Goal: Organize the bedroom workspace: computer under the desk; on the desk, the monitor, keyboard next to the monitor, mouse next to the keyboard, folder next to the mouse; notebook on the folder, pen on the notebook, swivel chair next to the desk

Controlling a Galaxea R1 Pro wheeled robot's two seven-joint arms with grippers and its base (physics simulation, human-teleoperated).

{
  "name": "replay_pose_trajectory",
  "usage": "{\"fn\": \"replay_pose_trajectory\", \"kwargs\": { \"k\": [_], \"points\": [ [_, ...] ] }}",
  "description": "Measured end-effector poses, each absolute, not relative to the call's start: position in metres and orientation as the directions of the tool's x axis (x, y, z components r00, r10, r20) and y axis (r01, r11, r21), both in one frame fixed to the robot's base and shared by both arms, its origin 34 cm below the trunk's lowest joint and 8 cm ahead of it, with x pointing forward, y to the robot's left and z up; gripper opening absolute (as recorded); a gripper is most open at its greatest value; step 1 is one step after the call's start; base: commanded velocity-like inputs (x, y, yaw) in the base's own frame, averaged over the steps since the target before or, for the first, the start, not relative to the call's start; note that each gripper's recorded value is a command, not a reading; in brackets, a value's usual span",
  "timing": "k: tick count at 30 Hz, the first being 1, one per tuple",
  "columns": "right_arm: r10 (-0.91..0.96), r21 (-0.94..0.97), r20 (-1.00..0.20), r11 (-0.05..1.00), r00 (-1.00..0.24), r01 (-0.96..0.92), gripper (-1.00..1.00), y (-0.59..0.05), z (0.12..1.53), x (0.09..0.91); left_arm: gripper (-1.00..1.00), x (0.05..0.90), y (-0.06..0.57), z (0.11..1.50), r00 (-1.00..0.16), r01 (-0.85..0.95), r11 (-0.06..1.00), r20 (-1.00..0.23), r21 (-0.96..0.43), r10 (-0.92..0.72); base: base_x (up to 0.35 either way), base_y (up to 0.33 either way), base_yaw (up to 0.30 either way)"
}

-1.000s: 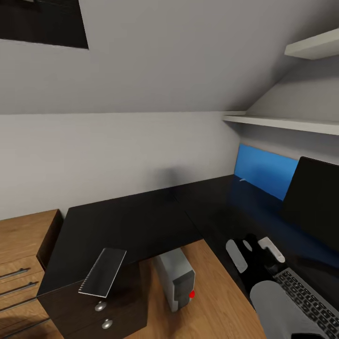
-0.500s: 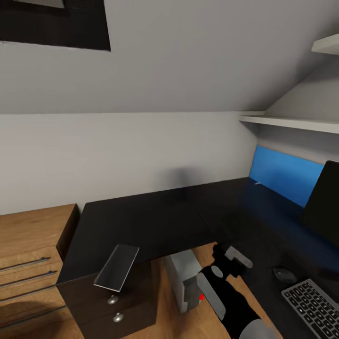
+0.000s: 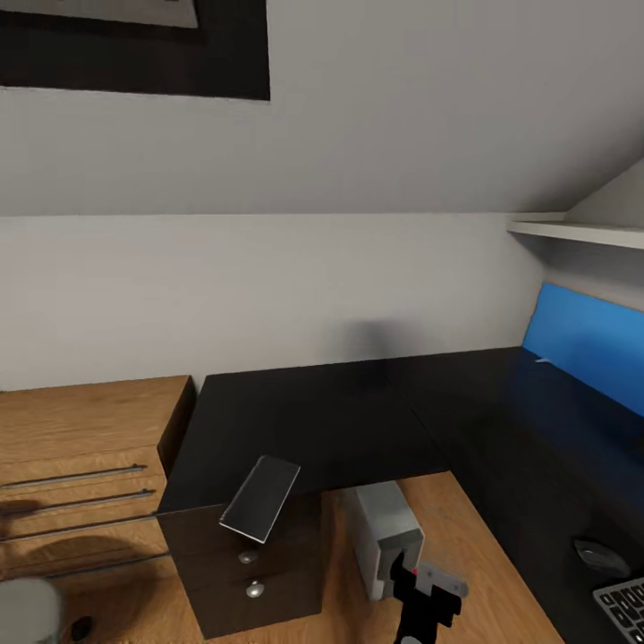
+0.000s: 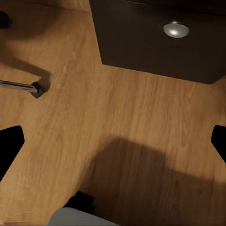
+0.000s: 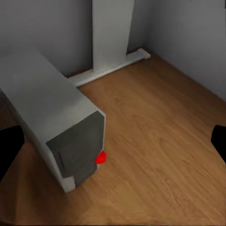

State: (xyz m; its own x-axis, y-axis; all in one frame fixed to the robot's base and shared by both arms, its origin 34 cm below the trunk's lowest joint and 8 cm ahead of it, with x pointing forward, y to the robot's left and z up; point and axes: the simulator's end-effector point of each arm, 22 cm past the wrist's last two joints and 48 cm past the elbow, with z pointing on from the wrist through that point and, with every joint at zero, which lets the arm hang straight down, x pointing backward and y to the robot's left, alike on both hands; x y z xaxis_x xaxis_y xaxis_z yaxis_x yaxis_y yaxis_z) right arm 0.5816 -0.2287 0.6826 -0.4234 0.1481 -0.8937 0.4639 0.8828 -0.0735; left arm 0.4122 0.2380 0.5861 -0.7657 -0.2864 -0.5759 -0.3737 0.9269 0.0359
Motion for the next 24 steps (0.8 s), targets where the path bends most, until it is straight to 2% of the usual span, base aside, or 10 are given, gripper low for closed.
{"fn": "replay_pose_trajectory", "kwargs": {
  "k": [4,14,24],
  "points": [
    [0.109,-0.07,-0.909,0.912,-0.403,0.405,1.0,-0.247,0.656,0.559,1.0,0.411,0.24,0.585,-0.767,-0.377,0.926,-0.574,0.039,-0.288,0.0,0.0,0.142],
    [0.072,-0.055,-0.897,0.961,-0.437,0.271,1.0,-0.229,0.64,0.552,1.0,0.399,0.243,0.577,-0.784,-0.377,0.924,-0.552,0.063,-0.283,0.0,0.0,0.009],
    [0.073,-0.048,-0.895,0.965,-0.441,0.257,1.0,-0.228,0.638,0.552,1.0,0.395,0.244,0.573,-0.79,-0.374,0.925,-0.546,0.069,-0.279,0.0,0.0,0.03]
  ]
}}
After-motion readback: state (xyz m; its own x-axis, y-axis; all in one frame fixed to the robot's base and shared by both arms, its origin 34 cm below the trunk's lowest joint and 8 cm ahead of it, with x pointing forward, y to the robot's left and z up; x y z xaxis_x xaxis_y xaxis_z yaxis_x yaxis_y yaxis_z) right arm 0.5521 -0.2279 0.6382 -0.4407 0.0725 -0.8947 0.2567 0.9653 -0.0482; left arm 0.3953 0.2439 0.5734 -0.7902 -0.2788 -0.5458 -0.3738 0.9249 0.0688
